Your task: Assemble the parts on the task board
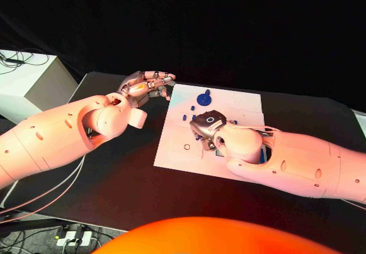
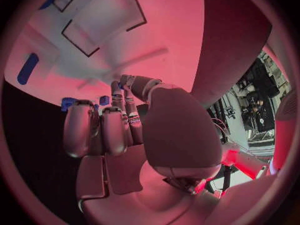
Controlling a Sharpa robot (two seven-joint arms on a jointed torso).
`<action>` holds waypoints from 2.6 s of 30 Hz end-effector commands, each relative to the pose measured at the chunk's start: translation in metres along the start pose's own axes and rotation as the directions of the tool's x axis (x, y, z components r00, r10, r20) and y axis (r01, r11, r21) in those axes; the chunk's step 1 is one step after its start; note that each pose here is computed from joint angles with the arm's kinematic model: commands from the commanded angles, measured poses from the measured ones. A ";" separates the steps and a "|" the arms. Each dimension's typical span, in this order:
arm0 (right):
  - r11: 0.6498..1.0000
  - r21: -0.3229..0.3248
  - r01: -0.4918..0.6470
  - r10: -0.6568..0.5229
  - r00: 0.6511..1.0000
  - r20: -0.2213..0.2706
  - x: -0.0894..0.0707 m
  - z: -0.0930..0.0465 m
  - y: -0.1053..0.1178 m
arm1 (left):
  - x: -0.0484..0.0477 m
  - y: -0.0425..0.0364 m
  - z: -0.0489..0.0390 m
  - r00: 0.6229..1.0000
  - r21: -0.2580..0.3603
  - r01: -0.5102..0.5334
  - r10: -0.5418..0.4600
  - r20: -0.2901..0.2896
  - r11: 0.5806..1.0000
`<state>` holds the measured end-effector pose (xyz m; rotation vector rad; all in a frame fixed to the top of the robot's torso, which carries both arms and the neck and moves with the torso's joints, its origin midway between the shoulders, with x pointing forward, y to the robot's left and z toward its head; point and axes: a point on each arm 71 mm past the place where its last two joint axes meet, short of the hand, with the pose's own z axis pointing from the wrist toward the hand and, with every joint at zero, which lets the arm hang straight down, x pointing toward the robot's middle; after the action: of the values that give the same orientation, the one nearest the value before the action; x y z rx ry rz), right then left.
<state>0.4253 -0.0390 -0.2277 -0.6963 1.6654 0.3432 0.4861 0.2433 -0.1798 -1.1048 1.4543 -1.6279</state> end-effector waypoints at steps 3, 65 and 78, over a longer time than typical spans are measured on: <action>1.000 -0.006 0.005 -0.005 1.000 -0.006 0.003 0.001 0.002 | 0.0034 -0.0007 0.0005 1.000 0.004 0.005 -0.005 -0.024 1.000; 0.989 -0.066 -0.135 0.139 0.989 0.058 0.011 -0.001 -0.003 | 0.0018 0.0000 0.0002 1.000 -0.005 0.004 -0.004 -0.025 1.000; 0.987 -0.044 -0.154 0.157 0.983 0.096 0.010 -0.005 -0.007 | 0.0014 0.0003 0.0004 1.000 -0.006 0.004 -0.004 -0.024 1.000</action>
<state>0.4250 -0.0504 -0.2372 -0.5834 1.6491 0.5029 0.4864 0.2439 -0.1809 -1.1080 1.4677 -1.6264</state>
